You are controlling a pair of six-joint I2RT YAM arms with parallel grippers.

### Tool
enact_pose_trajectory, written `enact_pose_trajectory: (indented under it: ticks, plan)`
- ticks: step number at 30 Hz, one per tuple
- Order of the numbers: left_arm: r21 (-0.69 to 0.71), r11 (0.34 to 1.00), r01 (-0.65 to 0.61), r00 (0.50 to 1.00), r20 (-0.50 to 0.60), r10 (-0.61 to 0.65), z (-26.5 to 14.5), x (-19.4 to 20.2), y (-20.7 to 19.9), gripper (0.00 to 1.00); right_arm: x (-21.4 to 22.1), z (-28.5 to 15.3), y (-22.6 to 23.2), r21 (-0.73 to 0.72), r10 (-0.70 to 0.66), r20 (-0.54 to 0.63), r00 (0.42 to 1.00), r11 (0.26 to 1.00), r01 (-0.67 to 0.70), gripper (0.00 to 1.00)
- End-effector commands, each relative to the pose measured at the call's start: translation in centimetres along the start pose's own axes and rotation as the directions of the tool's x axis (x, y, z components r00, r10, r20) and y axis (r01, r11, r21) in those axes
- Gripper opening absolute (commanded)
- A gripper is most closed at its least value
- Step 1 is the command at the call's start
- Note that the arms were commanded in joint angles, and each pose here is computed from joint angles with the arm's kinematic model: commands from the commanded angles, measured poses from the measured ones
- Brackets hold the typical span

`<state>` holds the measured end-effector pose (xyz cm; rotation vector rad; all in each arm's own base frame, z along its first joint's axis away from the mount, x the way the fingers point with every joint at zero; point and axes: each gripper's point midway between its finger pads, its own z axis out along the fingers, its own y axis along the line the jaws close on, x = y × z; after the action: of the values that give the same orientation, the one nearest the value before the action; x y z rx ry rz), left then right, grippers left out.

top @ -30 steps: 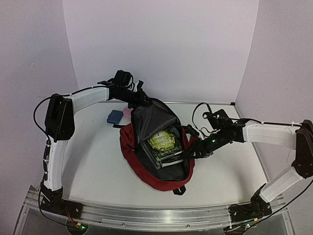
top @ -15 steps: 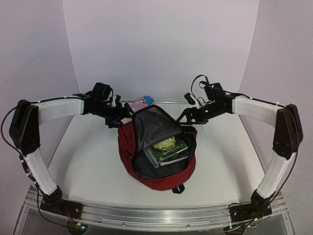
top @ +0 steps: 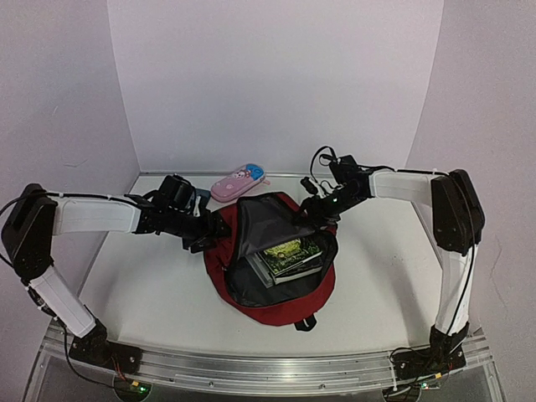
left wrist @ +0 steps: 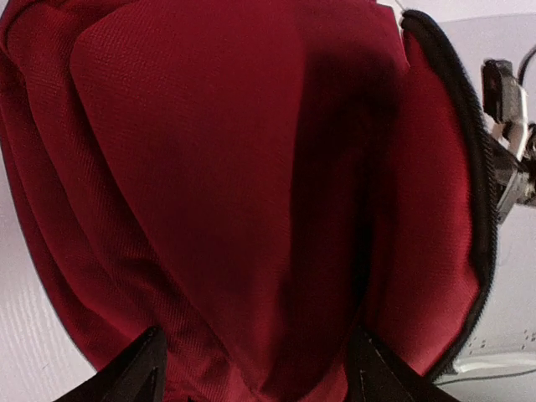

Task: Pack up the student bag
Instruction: Adjust the student bag at the center of the board.

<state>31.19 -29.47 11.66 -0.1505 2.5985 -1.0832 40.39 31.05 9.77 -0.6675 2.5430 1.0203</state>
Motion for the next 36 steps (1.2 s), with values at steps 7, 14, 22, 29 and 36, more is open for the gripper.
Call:
enact_pose_trajectory:
  ticks: [7, 14, 22, 29, 36]
  plan:
    - [0.131, 0.988, -0.082, 0.997, 0.011, 0.081, 6.2, -4.6, -4.1, 0.20, 3.3, -4.4, -5.1, 0.059, 0.151, 0.016, 0.988, 0.987, -0.152, 0.18]
    - [0.180, 0.970, -0.163, 0.985, -0.022, 0.170, 11.2, -8.6, -7.7, 0.04, 6.6, -8.8, -7.8, 0.094, 0.250, 0.061, 0.966, 0.962, -0.255, 0.00]
    - [0.202, 0.953, -0.225, 0.974, 0.059, 0.217, 12.8, -15.3, -10.0, 0.15, 5.3, -11.2, -12.2, 0.139, 0.366, 0.170, 0.915, 0.910, -0.390, 0.00]
    - [0.137, 0.963, -0.232, 0.964, 0.162, 0.210, 8.0, -18.0, -8.6, 0.59, 2.4, -12.7, -11.5, 0.112, 0.350, 0.242, 0.905, 0.917, -0.384, 0.25]
    - [0.078, 0.993, -0.086, 0.952, 0.299, 0.059, 2.2, -20.1, -2.9, 0.86, 0.8, -14.9, -10.9, 0.166, 0.288, 0.303, 0.908, 0.923, -0.348, 0.68]
